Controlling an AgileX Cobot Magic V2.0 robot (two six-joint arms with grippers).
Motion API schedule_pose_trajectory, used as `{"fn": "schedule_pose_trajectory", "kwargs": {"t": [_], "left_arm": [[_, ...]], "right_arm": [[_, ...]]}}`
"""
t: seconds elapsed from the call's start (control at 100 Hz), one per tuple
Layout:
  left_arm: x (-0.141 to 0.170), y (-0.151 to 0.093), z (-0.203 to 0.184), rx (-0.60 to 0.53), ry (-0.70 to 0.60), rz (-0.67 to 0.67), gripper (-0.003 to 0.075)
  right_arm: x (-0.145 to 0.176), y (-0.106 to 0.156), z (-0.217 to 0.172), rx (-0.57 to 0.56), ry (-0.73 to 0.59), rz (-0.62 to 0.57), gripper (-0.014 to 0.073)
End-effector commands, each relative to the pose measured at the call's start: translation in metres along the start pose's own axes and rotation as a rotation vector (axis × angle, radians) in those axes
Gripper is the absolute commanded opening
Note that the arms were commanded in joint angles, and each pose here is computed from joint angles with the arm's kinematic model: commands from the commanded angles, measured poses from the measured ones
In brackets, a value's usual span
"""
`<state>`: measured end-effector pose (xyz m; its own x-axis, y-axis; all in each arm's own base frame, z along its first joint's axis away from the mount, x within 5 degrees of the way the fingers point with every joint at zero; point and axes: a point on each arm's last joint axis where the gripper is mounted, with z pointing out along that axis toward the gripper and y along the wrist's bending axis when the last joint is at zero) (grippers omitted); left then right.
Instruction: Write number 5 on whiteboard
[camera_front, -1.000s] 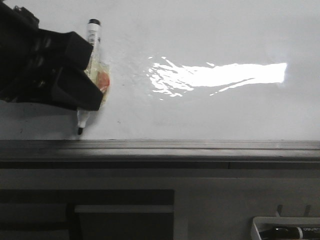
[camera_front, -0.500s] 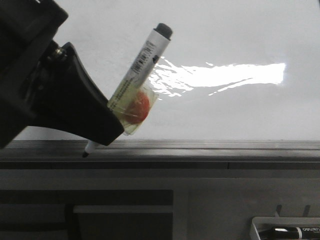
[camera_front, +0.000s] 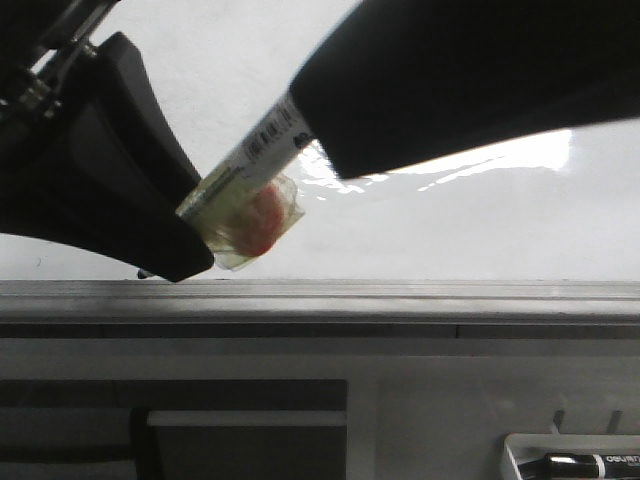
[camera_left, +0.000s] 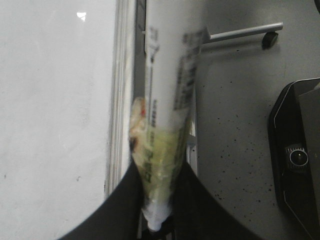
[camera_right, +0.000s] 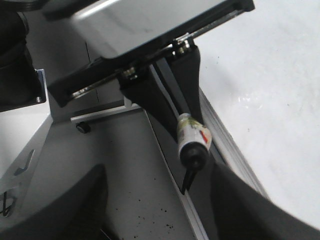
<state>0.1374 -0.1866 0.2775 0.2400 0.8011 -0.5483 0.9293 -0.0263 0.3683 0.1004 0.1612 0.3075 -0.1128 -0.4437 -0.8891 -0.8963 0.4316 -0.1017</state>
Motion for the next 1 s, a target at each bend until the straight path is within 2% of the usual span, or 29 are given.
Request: {"fn": "schedule_pose_trajectory", "kwargs": {"t": [0.0,0.28,0.48,0.69,0.76,0.99], "left_arm": [[-0.014,0.004,-0.012,-0.057,-0.066,0.033,-0.0020],[-0.020,-0.001,-0.011,-0.048,-0.084,0.061,-0.0020],[-0.021,0.000,-0.012,-0.065,-0.094,0.061,-0.0020],[-0.021,0.000,-0.012,-0.065,-0.095,0.061,-0.0020],[-0.021,0.000,-0.012,-0.065,-0.096,0.059,-0.0020],[-0.022,0.000,-0.012,-0.069,-0.102,0.054,-0.0020]], "right_arm": [[-0.020,-0.006,-0.001,0.049,-0.124,-0.002,0.0399],[-0.028,-0.005,0.015,0.034,-0.104,-0.002,0.0399],[-0.022,-0.005,0.032,0.017,-0.050,0.039,0.0399],[-0.021,-0.005,0.039,0.017,-0.047,0.085,0.0395],[-0.021,-0.005,0.039,0.016,-0.050,0.094,0.0355],[-0.020,-0.005,0.042,0.013,-0.038,0.102,0.0115]]}}
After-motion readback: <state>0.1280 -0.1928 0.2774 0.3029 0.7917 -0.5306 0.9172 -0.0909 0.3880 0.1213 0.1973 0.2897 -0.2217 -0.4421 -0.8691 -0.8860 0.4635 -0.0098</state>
